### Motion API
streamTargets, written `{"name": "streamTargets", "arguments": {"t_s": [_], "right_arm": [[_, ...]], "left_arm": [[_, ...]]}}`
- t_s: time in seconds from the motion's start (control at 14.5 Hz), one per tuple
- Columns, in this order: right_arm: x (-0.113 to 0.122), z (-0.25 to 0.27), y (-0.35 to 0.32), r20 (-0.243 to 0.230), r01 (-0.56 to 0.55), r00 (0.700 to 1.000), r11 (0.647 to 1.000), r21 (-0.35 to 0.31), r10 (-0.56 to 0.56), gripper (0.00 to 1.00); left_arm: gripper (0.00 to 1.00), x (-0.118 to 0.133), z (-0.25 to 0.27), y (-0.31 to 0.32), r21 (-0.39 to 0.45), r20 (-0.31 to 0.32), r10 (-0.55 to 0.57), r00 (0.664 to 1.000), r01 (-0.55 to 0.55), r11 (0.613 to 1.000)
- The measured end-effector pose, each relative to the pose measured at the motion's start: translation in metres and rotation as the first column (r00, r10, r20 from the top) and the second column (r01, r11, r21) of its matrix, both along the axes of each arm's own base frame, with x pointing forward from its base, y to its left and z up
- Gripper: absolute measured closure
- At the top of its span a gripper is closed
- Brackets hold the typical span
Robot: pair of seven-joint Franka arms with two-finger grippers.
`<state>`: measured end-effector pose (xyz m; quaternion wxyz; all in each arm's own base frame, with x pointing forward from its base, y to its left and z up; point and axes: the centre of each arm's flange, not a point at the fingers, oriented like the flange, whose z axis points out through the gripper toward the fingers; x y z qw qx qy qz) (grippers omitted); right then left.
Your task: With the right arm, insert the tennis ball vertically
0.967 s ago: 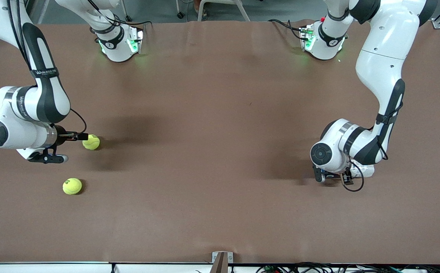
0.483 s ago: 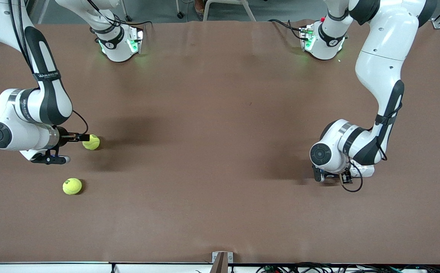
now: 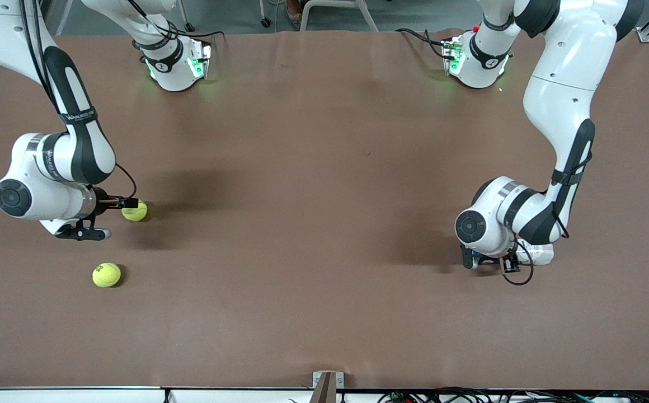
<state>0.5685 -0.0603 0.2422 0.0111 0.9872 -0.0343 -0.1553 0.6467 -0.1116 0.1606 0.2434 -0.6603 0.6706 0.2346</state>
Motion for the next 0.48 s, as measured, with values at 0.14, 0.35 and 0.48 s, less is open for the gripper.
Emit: {"name": "streamTargets", "arguments": {"t_s": [0.14,0.35,0.48], "right_arm": [[-0.001,-0.014,-0.008,-0.006,0.013,1.0,1.0,0.0,-0.013,0.0],[-0.003,-0.021,-0.01,-0.019,0.017,1.0,1.0,0.002,-0.017,0.0],[-0.004,-0.025,-0.008,-0.026,0.02,0.999,1.0,0.007,-0.02,0.0]], "left_arm": [[0.36,0.002,0.001,-0.001,-0.005,-0.003,-0.014,1.0,0.014,1.0],[0.38,0.003,0.003,-0.002,-0.022,-0.004,-0.011,1.0,0.011,1.0],[0.38,0.006,0.008,-0.007,-0.062,-0.011,0.009,1.0,-0.009,0.998]]}}
